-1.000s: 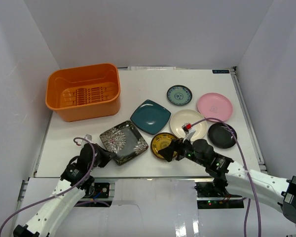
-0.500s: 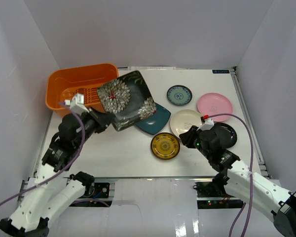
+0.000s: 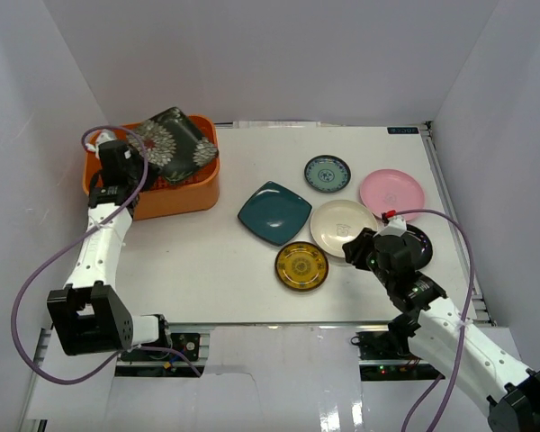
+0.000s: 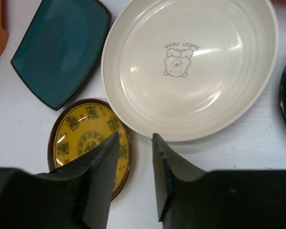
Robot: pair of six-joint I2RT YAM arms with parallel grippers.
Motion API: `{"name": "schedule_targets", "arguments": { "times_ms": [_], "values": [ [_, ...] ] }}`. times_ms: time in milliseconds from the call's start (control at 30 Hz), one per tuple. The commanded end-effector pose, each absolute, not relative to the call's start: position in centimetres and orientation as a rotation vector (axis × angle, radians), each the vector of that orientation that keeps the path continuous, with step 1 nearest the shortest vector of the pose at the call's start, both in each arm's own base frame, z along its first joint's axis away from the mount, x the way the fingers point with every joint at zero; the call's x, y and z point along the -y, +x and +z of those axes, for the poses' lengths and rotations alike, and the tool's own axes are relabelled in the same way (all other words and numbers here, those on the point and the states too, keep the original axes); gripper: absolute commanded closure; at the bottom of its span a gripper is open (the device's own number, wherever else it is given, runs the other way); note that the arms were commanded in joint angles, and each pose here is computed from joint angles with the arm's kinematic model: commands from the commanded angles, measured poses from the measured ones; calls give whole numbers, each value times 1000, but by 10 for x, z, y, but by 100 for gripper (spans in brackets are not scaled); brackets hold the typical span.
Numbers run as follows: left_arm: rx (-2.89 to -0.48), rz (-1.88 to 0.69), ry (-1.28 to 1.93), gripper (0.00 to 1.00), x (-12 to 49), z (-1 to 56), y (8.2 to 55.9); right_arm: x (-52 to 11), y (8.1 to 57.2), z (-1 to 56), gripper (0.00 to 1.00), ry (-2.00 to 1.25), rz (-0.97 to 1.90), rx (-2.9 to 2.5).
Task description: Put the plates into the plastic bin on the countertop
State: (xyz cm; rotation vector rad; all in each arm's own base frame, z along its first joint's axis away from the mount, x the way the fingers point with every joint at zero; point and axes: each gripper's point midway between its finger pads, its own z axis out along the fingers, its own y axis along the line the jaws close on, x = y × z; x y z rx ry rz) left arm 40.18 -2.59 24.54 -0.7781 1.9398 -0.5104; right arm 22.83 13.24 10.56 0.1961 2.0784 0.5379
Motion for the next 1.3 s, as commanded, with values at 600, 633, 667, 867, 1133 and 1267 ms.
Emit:
{"name": "schedule_targets", "arguments": {
  "times_ms": [600, 633, 667, 867, 1133, 1267],
  "values": [
    [-1972, -418, -944, 100, -67, 216, 474, -95, 242, 97, 22, 262, 307, -2104],
    [-2016, -411, -932, 100, -66, 208, 473, -96, 243, 97, 21, 263, 310, -2104],
    [-2041, -424, -928, 100, -64, 203, 475, -97, 244, 99, 21, 263, 312, -2100],
    [-2131, -432, -954, 53, -61, 173, 479, -94, 251, 89, 19, 287, 258, -2130],
    [-2047, -592, -882, 11, -38, 212, 469, -83, 265, 69, 20, 398, 193, -2144],
    [-1929, -700, -778, 4, -17, 264, 443, -85, 277, 61, 22, 483, 244, -2137]
  ]
}}
